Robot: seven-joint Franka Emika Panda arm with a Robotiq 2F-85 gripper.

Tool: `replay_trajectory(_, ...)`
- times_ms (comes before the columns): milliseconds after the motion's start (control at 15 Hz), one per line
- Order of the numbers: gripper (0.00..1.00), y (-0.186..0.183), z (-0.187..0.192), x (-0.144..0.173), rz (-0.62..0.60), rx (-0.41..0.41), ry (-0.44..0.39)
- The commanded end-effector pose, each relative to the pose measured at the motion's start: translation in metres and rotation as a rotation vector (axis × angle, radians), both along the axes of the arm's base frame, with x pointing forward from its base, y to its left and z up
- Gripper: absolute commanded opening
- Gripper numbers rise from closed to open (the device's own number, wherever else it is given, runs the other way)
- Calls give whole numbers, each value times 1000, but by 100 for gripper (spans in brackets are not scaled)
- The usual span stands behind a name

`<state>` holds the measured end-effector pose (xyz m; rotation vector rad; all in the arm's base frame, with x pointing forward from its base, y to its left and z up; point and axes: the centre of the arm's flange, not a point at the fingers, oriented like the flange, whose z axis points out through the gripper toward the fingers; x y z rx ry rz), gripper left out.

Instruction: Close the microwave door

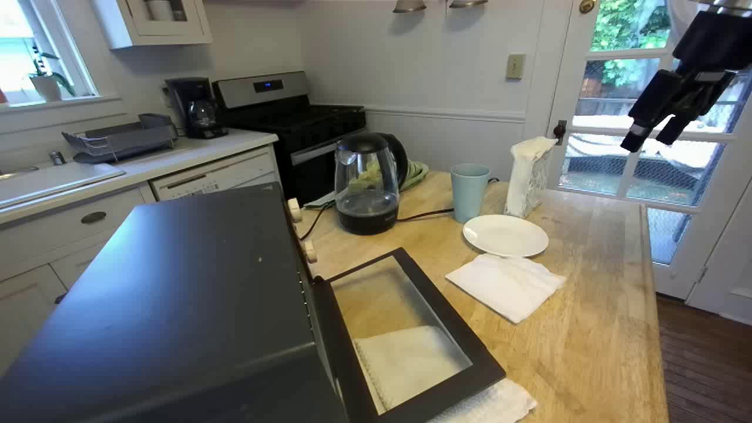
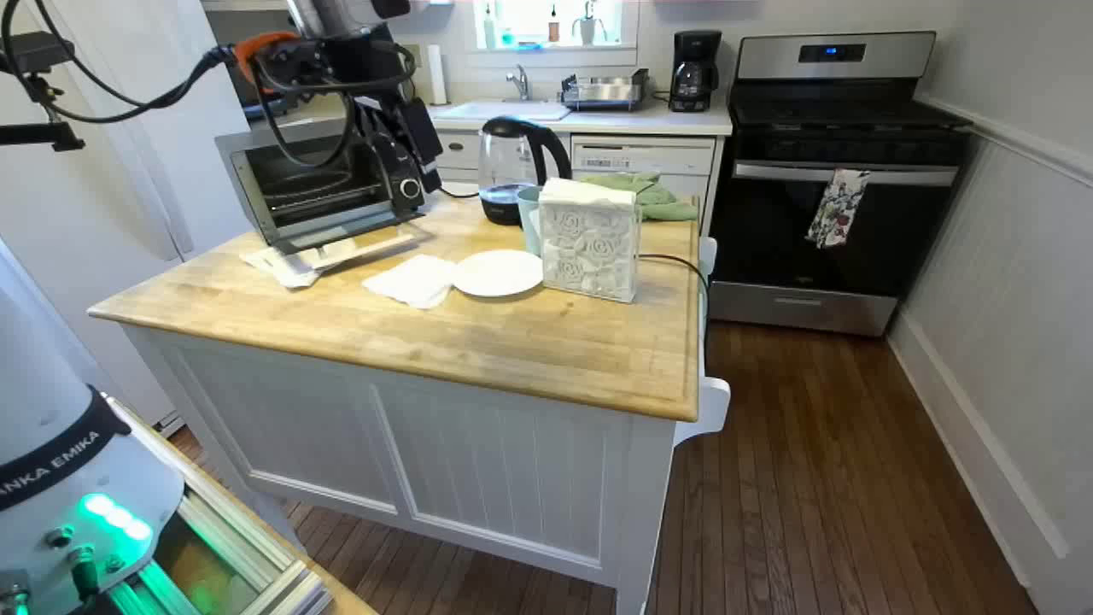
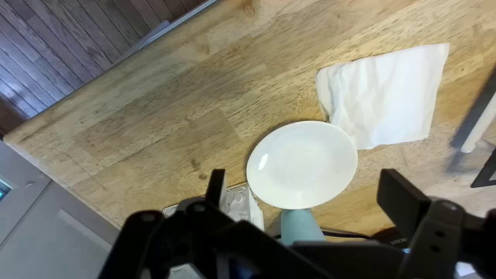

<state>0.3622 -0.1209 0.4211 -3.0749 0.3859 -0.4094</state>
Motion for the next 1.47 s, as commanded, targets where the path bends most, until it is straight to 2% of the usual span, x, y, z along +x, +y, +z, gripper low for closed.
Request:
replay_trajectory(0,100,0,0,0,0,0,0)
replay_trajectory(600,100,0,0,0,0,0,0)
replay_trajectory(1000,100,80,-18,43,-34,173,3)
replay_trajectory(1200,100,119,-34,65,-70,226,-6)
replay_trajectory(1400,100,139,-52,87,-107,267,-55)
